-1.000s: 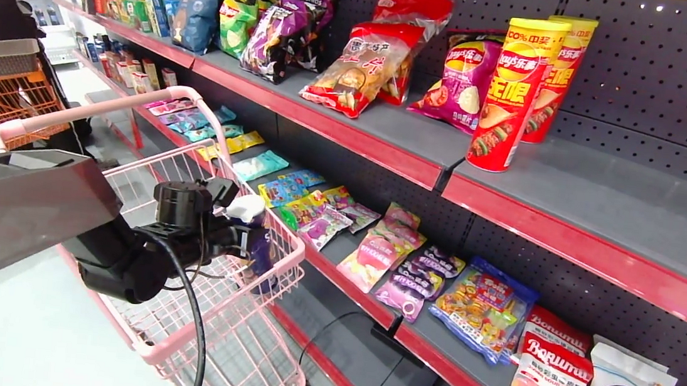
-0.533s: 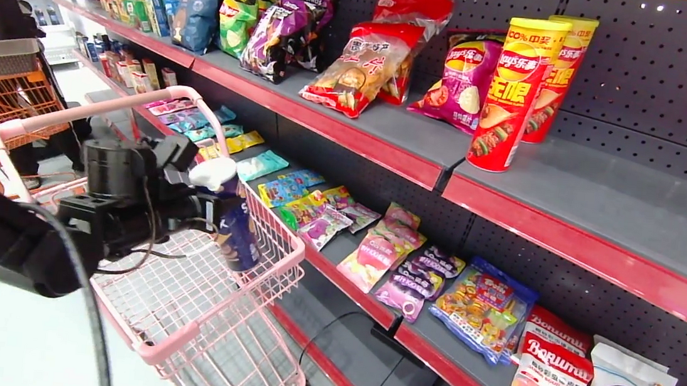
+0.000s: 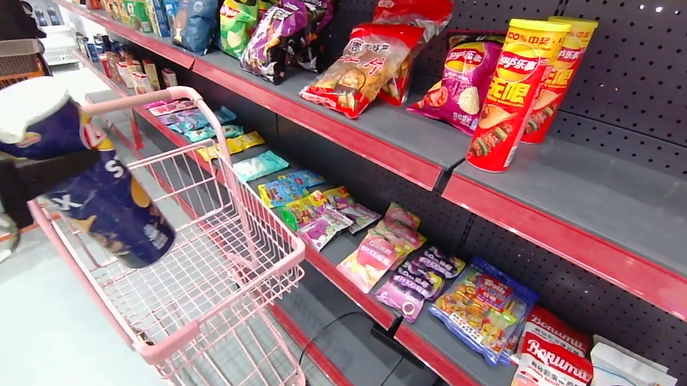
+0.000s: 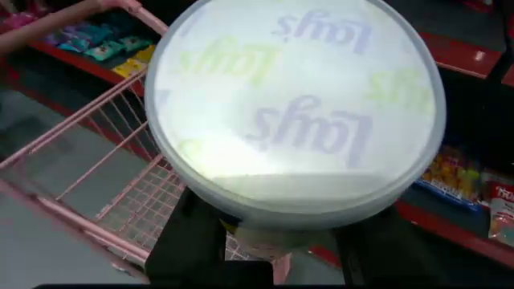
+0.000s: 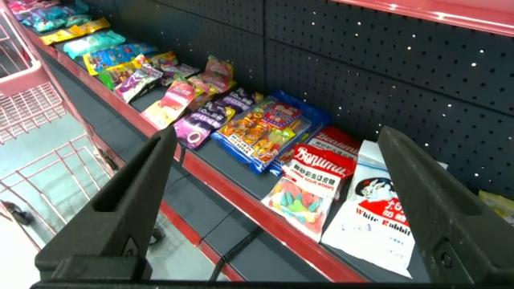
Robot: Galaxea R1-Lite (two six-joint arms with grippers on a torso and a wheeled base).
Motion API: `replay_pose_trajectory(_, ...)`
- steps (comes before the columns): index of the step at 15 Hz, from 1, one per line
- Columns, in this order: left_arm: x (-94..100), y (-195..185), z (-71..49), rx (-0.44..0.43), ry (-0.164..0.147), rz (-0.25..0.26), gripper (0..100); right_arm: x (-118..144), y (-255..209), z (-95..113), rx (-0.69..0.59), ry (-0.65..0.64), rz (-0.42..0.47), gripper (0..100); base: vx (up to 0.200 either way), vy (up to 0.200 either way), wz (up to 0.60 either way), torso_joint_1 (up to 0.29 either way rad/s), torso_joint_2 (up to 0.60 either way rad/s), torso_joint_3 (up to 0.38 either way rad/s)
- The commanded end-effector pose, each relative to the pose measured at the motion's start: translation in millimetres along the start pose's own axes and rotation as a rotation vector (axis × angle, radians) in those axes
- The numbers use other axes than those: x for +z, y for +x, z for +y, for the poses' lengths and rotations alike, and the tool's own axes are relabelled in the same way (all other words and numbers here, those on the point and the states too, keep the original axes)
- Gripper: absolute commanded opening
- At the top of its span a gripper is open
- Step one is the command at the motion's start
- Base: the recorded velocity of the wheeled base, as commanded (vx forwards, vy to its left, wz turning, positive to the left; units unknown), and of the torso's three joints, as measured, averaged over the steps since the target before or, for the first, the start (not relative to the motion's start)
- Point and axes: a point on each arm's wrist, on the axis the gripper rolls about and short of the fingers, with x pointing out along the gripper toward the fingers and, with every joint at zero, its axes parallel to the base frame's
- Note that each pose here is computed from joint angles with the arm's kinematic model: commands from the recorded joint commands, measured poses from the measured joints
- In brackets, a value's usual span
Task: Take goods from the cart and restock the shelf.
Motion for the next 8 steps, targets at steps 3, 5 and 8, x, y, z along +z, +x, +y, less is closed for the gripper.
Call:
replay_pose_trajectory(3, -0.4, -101.0, -9.8, 0.087, 0.016, -0.169, 0, 0.0, 0.0, 0.0, 0.0, -0.001, 0.0, 100, 0.0, 0.0, 0.4, 0.016, -0.05, -0.031)
replay_pose_trajectory(5, -10.7, -118.7, -11.7, 0.089, 0.017, -0.169, 0, 0.0, 0.0, 0.0, -0.001, 0.001, 0.0, 100, 0.0, 0.0, 0.6, 0.115, -0.37, -0.227)
replay_pose_trajectory(8, -23.4, -139.8, -13.9, 0.094, 0.015, -0.151, 0, 0.0, 0.0, 0.0, -0.001, 0.001, 0.0, 100, 0.0, 0.0, 0.6, 0.185, -0.51, -0.326)
